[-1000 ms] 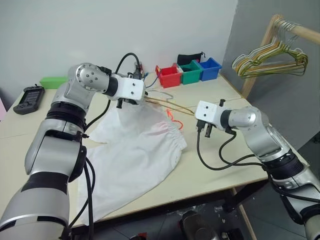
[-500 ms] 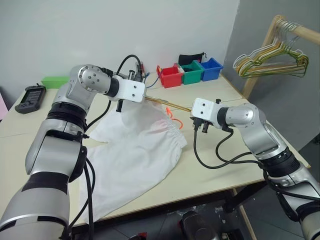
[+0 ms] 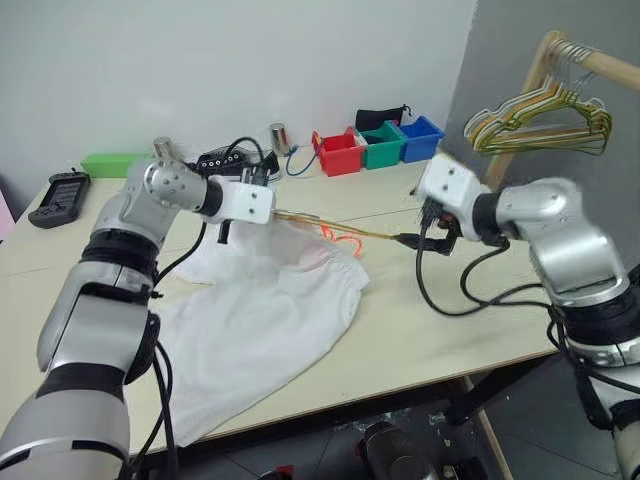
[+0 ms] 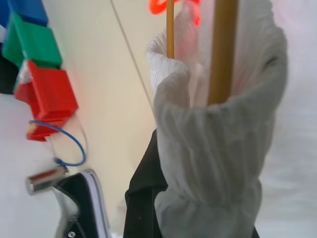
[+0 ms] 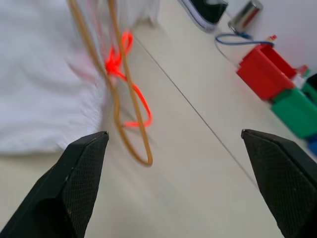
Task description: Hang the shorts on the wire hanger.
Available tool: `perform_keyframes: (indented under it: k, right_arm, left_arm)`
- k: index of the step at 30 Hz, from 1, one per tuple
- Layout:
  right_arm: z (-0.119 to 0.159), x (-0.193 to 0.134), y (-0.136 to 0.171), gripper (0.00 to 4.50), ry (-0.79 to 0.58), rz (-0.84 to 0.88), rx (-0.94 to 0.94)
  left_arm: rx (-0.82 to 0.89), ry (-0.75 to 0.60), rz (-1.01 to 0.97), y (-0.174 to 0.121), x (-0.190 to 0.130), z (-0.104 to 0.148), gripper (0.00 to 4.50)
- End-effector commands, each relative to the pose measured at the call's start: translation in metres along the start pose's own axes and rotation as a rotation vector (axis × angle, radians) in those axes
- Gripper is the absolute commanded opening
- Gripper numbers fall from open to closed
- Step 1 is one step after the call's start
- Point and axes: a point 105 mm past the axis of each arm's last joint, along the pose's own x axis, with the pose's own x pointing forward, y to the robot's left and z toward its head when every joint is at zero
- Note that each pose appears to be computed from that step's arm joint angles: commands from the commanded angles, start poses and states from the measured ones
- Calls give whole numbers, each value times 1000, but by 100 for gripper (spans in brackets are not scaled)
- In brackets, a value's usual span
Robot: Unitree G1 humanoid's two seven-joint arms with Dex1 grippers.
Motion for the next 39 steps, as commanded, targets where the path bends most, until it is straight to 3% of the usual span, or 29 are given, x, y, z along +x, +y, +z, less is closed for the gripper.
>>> perform_keyframes:
  k: [1,5,9,18,25,28,39]
  right_arm:
    - [2,-5,-8,444,-99,0,327]
    - [-45,15,9,444,-38,41,596]
    - [-81,41,42,444,35,105,700]
    - [-66,85,59,444,-23,178,814]
    - [-73,97,67,444,-1,188,815]
    - [-73,97,67,397,-3,195,817]
    - [-80,89,64,144,15,186,796]
  left_arm:
    - [-60,-20,86,8,-21,1,0]
    - [-205,-47,122,4,-35,-4,0]
    - [-306,-64,139,-3,-46,-4,0]
    - [-340,-71,165,-1,-54,4,0]
    - [-334,-68,165,-4,-53,7,0]
    - [-335,-64,168,-4,-55,6,0]
    - [-333,-65,176,-3,-54,8,0]
